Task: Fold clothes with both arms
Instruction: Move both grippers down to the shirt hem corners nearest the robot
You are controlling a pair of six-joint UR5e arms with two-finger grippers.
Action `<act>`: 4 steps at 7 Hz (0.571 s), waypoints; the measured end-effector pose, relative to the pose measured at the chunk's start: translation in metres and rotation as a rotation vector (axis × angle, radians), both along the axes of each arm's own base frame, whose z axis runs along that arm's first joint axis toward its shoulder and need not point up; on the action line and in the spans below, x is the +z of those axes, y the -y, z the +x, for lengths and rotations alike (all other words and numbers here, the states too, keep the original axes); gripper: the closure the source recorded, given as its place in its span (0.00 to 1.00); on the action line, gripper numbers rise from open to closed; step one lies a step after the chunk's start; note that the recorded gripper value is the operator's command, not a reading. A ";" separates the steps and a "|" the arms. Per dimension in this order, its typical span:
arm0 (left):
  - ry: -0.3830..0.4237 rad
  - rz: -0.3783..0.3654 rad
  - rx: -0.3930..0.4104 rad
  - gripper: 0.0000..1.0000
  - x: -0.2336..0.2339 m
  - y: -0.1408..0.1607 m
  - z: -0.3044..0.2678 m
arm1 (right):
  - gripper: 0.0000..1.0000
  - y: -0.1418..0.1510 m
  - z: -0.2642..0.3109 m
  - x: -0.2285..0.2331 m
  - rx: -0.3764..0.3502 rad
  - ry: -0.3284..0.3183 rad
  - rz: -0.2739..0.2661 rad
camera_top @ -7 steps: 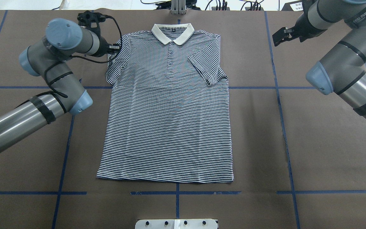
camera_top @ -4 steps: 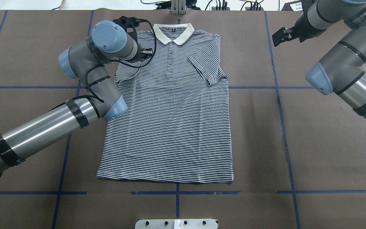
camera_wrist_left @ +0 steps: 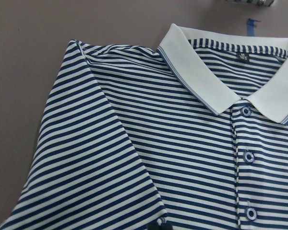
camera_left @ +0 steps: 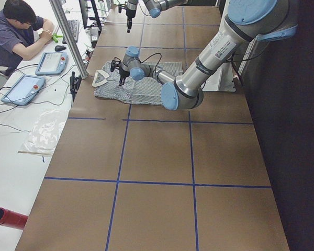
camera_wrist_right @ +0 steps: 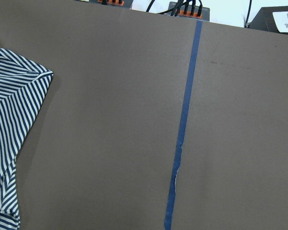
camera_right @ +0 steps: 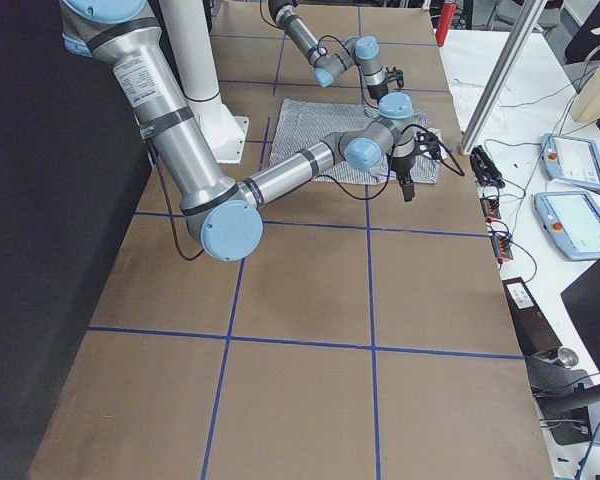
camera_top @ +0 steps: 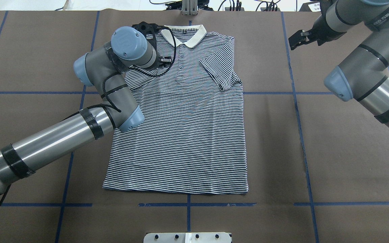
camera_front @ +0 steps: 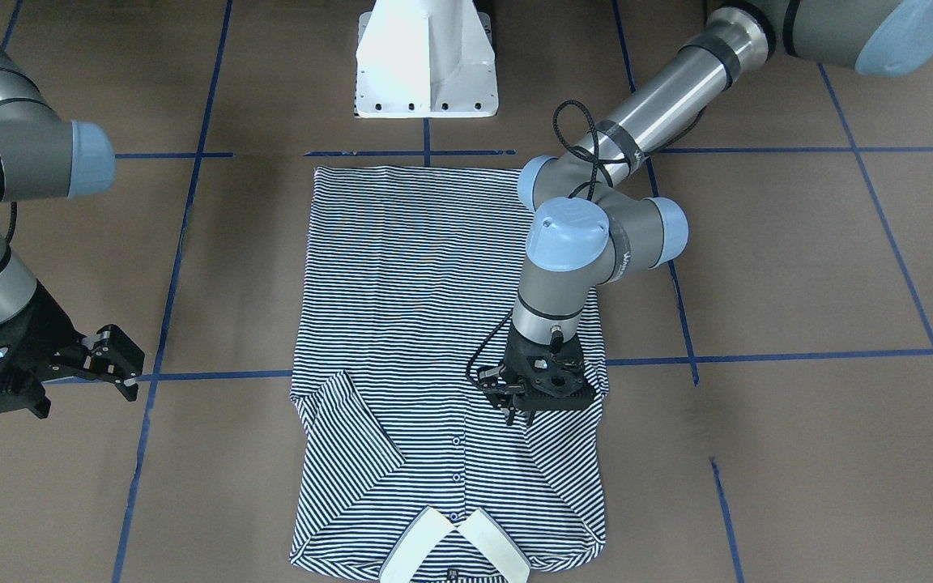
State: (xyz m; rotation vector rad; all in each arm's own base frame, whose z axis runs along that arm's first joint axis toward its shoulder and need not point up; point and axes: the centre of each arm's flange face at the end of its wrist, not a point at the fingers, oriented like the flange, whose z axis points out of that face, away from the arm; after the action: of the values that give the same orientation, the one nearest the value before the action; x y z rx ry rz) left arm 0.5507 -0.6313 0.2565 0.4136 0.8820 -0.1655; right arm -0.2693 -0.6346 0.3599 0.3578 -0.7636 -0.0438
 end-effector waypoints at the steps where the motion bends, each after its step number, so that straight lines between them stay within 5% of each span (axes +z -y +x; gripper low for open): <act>1: 0.003 0.032 0.030 0.00 -0.005 -0.003 -0.004 | 0.00 -0.002 -0.002 -0.003 -0.001 0.005 0.001; 4: -0.026 0.094 0.106 0.00 0.006 -0.043 -0.047 | 0.00 -0.046 -0.057 -0.036 0.017 0.097 -0.069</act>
State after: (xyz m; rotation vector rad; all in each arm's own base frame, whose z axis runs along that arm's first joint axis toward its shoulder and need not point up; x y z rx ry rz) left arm 0.5042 -0.5888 0.2629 0.4524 0.9374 -0.0320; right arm -0.3258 -0.5888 0.3238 0.3022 -0.8555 0.0154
